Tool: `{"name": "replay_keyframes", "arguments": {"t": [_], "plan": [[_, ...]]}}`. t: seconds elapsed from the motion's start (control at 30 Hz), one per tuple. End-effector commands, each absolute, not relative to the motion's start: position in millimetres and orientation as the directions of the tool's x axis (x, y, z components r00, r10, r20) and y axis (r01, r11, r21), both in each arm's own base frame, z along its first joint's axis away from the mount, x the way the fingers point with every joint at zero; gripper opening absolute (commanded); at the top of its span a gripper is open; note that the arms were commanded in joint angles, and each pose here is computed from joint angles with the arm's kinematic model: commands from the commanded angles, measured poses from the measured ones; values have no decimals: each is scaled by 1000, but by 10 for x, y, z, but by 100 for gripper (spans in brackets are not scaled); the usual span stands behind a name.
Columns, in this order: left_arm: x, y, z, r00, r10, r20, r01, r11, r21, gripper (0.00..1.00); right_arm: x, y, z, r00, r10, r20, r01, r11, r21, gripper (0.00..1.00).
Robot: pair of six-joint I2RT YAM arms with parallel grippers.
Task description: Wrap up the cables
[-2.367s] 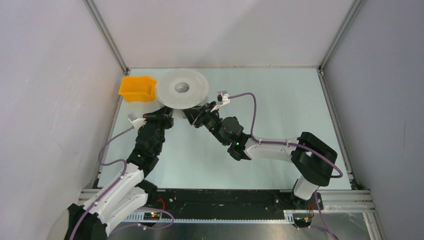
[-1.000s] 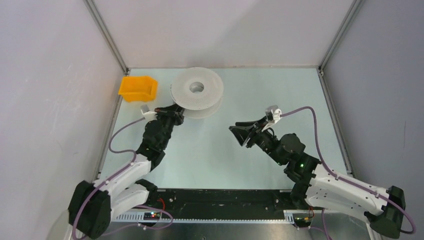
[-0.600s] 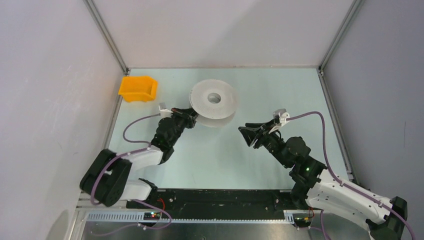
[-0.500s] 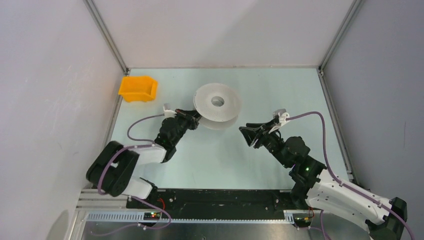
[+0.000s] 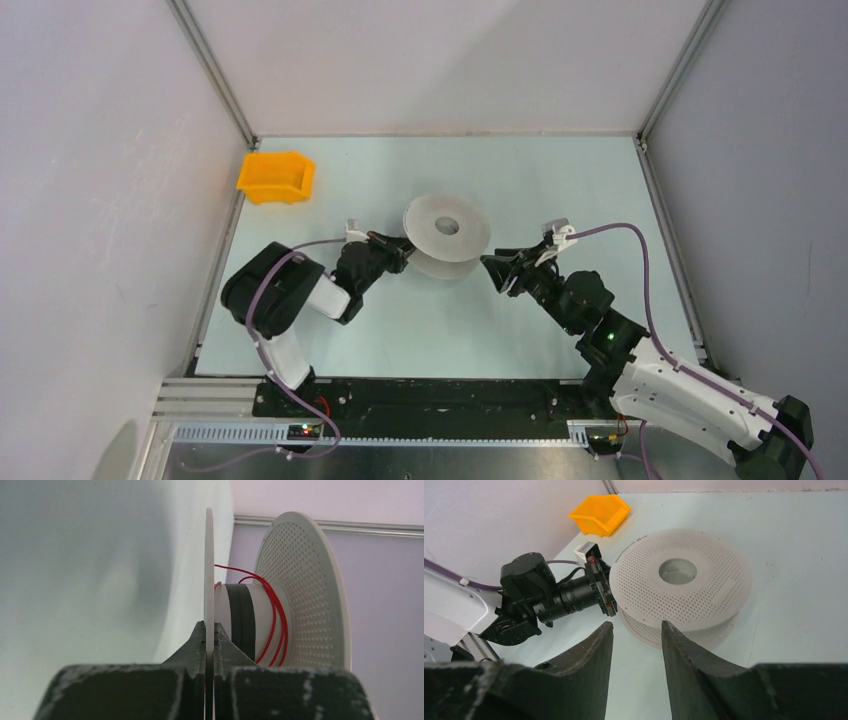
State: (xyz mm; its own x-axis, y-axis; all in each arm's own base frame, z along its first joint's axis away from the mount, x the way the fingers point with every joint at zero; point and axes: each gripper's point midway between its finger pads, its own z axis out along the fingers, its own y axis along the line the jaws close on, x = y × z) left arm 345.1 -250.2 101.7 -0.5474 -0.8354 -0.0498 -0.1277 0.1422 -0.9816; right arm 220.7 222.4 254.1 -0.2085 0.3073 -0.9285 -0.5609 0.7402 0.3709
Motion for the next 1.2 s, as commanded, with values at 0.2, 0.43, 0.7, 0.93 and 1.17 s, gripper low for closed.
{"name": "replay_keyframes", "arguments": {"t": [0.2,0.43,0.7,0.93,1.17], "plan": [[3452,-2620,1039,-589,-804,-86,-26,125,-992,1,2240,2223,2530,-206,307,-929,-562,740,369,45],[3392,-2584,817,-597,-796,-99,-62,169,-984,13,2253,2206,2518,-206,309,-928,-559,742,371,45],[3358,-2554,747,-602,-791,-105,-72,185,-980,22,2258,2200,2489,-213,310,-926,-556,741,376,45],[3311,-2410,657,-587,-799,-130,-84,220,-972,27,2254,2172,2473,-212,313,-926,-554,742,377,45],[3266,-2301,639,-580,-802,-144,-86,236,-968,35,2253,2183,2419,-233,319,-919,-549,737,394,45]]}}
